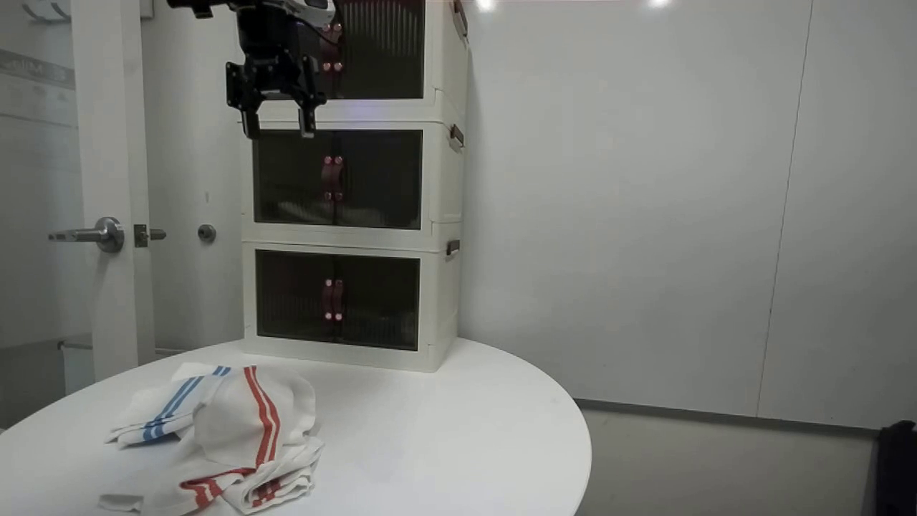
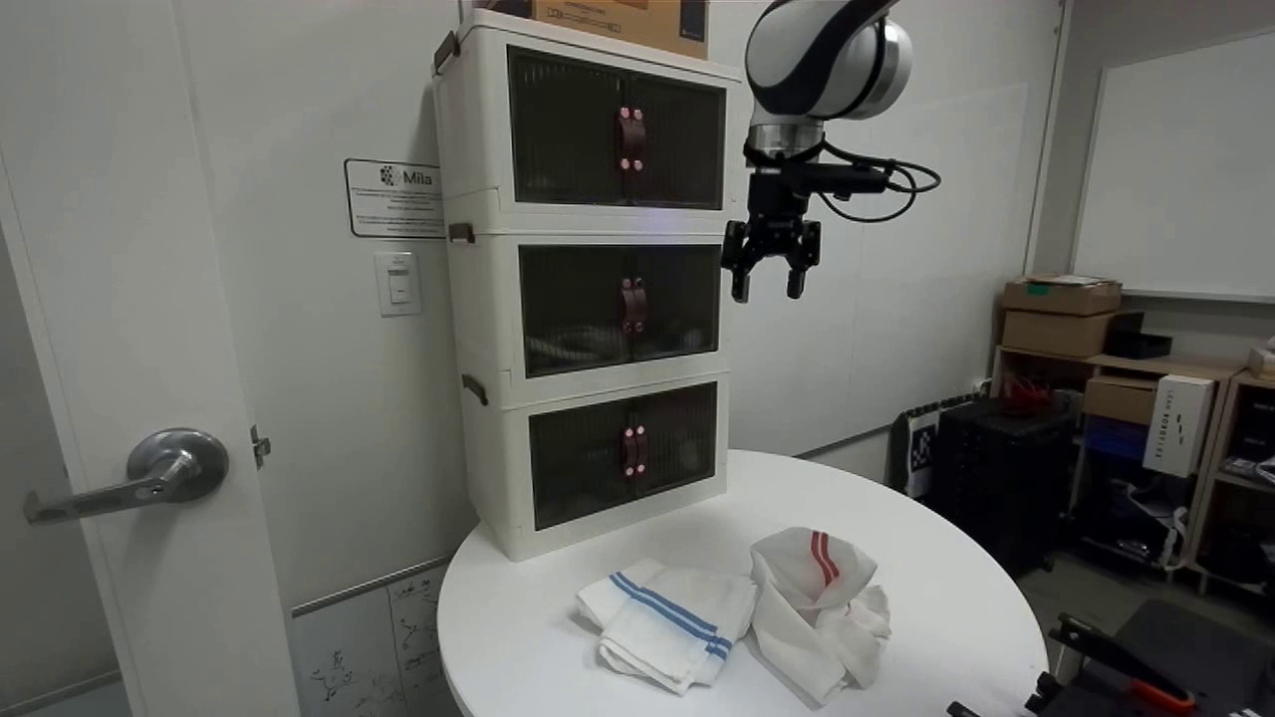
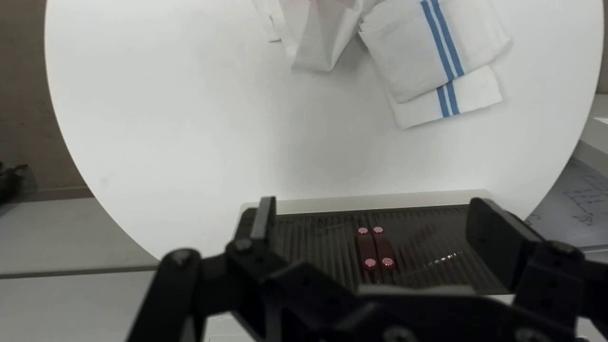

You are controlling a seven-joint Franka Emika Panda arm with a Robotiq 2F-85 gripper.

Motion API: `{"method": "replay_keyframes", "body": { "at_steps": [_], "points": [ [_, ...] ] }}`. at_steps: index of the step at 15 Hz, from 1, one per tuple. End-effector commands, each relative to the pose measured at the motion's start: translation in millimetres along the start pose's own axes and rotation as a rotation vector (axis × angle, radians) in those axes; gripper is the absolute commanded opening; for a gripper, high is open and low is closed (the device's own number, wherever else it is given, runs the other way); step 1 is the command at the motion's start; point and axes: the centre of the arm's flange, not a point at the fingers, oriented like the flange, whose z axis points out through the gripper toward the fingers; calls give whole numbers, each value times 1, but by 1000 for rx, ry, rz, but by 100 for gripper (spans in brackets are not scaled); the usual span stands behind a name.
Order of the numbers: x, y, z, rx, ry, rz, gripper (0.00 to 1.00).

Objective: Close the door to the middle compartment

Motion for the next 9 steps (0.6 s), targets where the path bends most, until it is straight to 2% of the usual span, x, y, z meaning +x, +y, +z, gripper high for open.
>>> {"method": "replay_keyframes", "body": {
  "at_steps": [1, 3, 6, 7, 9],
  "points": [
    [-79, 36, 4, 121, 129, -85, 100],
    [-103, 56, 4, 175, 174, -137, 100],
    [-143, 93, 7, 251, 170, -221, 100],
    [-100, 69, 13, 193, 144, -169, 100],
    [-113, 80, 12, 202, 153, -166, 100]
  ]
}}
